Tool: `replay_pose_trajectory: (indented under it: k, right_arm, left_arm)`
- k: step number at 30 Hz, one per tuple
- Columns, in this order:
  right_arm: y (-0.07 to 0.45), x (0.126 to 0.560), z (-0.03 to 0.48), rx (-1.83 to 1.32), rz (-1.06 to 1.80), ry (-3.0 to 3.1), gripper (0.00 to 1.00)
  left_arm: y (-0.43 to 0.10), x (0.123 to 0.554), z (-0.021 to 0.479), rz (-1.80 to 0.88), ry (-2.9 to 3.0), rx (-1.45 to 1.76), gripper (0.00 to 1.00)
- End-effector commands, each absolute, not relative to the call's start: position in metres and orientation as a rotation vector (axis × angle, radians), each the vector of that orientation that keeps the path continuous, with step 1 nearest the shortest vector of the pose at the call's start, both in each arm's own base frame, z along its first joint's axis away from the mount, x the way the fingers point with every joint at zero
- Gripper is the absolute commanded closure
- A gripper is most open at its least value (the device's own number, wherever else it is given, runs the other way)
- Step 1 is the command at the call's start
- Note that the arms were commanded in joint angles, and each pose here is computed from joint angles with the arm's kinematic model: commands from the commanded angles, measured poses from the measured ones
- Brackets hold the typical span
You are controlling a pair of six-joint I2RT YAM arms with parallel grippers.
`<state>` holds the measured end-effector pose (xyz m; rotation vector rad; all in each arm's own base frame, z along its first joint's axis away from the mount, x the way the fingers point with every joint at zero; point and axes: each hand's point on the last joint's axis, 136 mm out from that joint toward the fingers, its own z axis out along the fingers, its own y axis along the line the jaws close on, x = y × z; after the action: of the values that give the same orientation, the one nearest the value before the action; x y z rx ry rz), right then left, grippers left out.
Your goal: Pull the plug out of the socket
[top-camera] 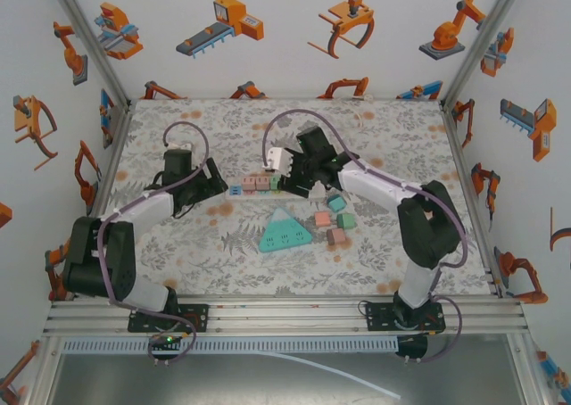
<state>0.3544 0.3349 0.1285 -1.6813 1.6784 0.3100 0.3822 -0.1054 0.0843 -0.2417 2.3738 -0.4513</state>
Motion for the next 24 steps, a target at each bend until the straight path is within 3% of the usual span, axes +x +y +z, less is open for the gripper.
replay_pose_trajectory:
  k: [1,6,18,24]
  right_arm:
    - [0.343,0.357,0.126,-1.750,0.354,1.634,0.42]
    - [0.346,0.365,0.111,-1.764,0.371,1.679,0.50]
    - [0.344,0.366,0.102,-1.780,0.396,1.712,0.62]
    - [0.345,0.370,0.109,-1.766,0.387,1.703,0.68]
  left_arm:
    - [-0.116,0.395,0.095,-0.525,2.353,-0.221,0.28]
    - [-0.126,0.398,0.089,-0.577,2.383,-0.177,0.36]
    - [-0.143,0.400,0.066,-0.687,2.471,-0.178,0.42]
    - [-0.134,0.393,0.046,-0.591,2.579,-0.187,0.44]
